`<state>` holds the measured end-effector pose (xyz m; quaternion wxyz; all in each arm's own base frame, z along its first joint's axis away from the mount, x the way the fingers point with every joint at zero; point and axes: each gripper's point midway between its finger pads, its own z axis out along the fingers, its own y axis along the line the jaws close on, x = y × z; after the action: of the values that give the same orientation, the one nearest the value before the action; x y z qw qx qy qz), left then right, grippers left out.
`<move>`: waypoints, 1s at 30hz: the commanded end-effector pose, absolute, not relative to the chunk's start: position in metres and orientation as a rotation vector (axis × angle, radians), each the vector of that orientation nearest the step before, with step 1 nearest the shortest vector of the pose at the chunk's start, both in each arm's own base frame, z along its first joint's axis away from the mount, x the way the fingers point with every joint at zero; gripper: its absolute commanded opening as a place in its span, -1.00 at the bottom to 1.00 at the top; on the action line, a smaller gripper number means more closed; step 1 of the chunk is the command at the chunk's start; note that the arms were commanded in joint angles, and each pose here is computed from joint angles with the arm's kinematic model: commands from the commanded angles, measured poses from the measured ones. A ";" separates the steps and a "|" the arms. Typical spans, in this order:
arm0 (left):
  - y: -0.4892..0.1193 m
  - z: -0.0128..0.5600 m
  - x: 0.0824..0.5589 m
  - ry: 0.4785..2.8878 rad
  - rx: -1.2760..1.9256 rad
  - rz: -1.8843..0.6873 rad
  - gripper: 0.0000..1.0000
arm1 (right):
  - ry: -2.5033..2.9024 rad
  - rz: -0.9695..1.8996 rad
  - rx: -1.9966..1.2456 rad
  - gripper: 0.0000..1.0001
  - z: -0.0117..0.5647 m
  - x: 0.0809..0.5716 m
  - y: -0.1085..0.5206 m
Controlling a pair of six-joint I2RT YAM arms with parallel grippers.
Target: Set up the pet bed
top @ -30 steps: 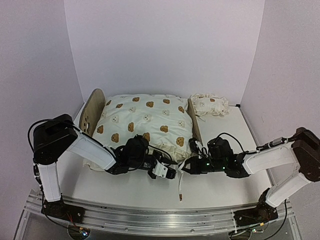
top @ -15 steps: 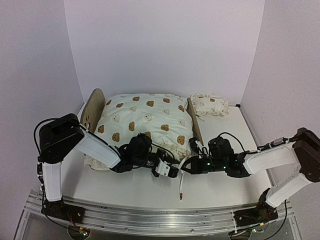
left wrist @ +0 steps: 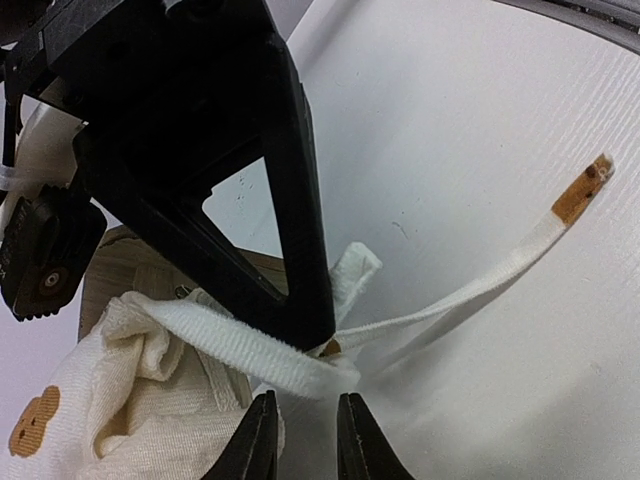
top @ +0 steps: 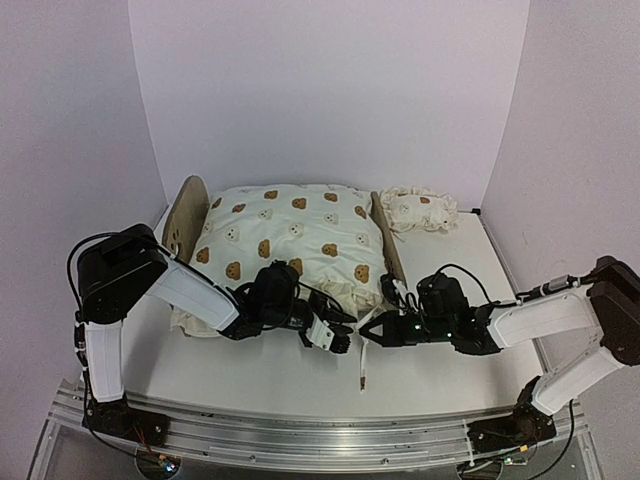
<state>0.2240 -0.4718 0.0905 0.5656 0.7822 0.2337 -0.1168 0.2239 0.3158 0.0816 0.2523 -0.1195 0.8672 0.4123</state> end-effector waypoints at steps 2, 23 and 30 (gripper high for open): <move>-0.477 0.120 0.245 0.495 1.769 -0.194 -0.57 | 2.295 1.130 -0.345 -1.00 0.101 0.230 0.321; -0.483 0.109 0.271 0.431 1.801 0.020 -0.65 | 2.279 0.935 -0.264 -1.00 0.097 0.252 0.301; -0.497 0.113 0.285 0.410 1.754 0.076 -0.69 | 2.256 0.935 -0.290 -1.00 0.103 0.250 0.300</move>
<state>0.2626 -0.4921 0.1116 0.6136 0.7715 0.1681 -0.0035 0.2423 0.2971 0.0775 0.3010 -0.1036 0.8809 0.3502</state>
